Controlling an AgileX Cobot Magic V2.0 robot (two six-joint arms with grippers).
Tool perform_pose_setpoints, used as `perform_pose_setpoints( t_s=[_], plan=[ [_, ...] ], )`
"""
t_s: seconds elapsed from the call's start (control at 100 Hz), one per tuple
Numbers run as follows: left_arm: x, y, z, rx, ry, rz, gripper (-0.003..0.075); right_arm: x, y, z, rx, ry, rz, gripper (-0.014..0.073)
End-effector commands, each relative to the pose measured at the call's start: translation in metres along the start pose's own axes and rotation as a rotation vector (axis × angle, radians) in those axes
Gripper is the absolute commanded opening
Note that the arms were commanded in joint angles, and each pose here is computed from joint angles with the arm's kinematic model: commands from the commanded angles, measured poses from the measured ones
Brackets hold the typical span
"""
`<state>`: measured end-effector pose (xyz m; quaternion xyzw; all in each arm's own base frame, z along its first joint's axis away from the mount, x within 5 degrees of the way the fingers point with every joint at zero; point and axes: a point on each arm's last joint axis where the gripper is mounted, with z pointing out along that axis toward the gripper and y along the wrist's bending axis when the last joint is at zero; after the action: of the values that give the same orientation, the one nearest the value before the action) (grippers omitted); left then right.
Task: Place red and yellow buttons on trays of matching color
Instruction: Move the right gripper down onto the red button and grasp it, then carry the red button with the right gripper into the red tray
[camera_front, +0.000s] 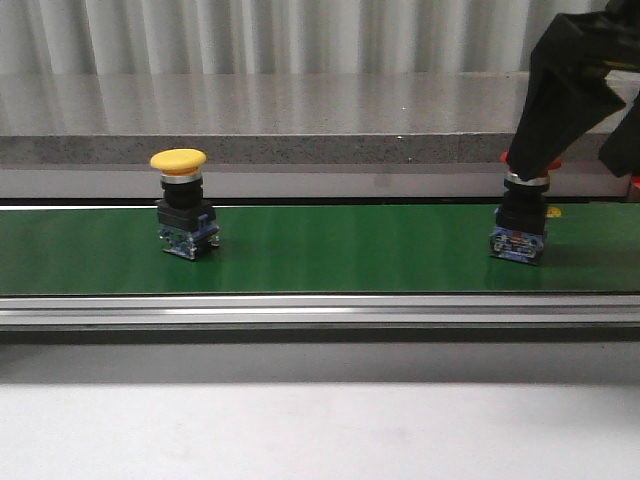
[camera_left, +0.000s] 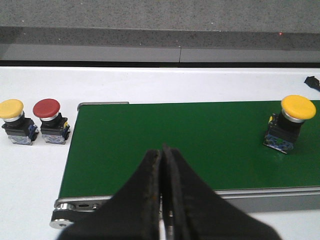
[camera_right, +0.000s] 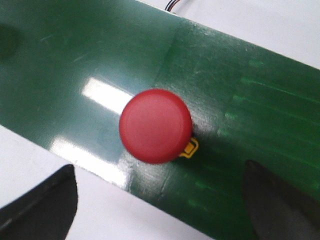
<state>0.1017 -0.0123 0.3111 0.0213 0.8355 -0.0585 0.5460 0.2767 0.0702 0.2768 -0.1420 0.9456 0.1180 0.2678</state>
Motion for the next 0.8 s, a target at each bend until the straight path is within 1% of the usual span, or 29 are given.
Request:
perform_pose_setpoints(
  t_s=[0.0,0.16,0.23,0.26,0.33,0.45,0.52,0.57,0.67,0.79],
  plan=[
    [-0.015,-0.002,-0.004,0.014,-0.102,-0.005,-0.0020,-0.017,-0.001,-0.005,0.022,-0.089,-0.024,0.0655],
    [-0.015,-0.002,-0.004,0.014,-0.102,-0.005,-0.0020,-0.024,-0.008,0.012,0.054,-0.053,-0.058,0.0650],
    [-0.015,-0.002,-0.004,0.014,-0.102,-0.005,-0.0020,-0.026,-0.010,0.017,0.061,-0.045,-0.064,0.0604],
    [-0.015,-0.002,-0.004,0.014,-0.102,-0.005,-0.0020,-0.027,-0.010,0.018,0.062,-0.046,-0.065,0.0570],
    [-0.015,-0.002,-0.004,0.014,-0.102,-0.005,-0.0020,-0.028,-0.010,0.018,0.063,-0.048,-0.065,0.0448],
    [-0.015,-0.002,-0.004,0.014,-0.102,-0.005,-0.0020,-0.032,-0.010,0.014,0.057,-0.038,-0.066,0.0172],
    [-0.015,-0.002,-0.004,0.014,-0.102,-0.005,-0.0020,-0.037,-0.012,0.006,0.052,-0.024,-0.061,0.0074],
    [-0.015,-0.002,-0.004,0.014,-0.102,-0.005,-0.0020,-0.043,-0.016,-0.002,0.055,-0.027,-0.053,0.0049],
    [-0.015,-0.002,-0.004,0.014,-0.102,-0.005,-0.0020,-0.053,-0.030,-0.020,0.074,-0.032,-0.019,0.0049],
    [-0.015,-0.002,-0.004,0.014,-0.102,-0.005,-0.0020,-0.064,-0.062,-0.047,0.138,-0.089,0.054,0.0049]
  ],
)
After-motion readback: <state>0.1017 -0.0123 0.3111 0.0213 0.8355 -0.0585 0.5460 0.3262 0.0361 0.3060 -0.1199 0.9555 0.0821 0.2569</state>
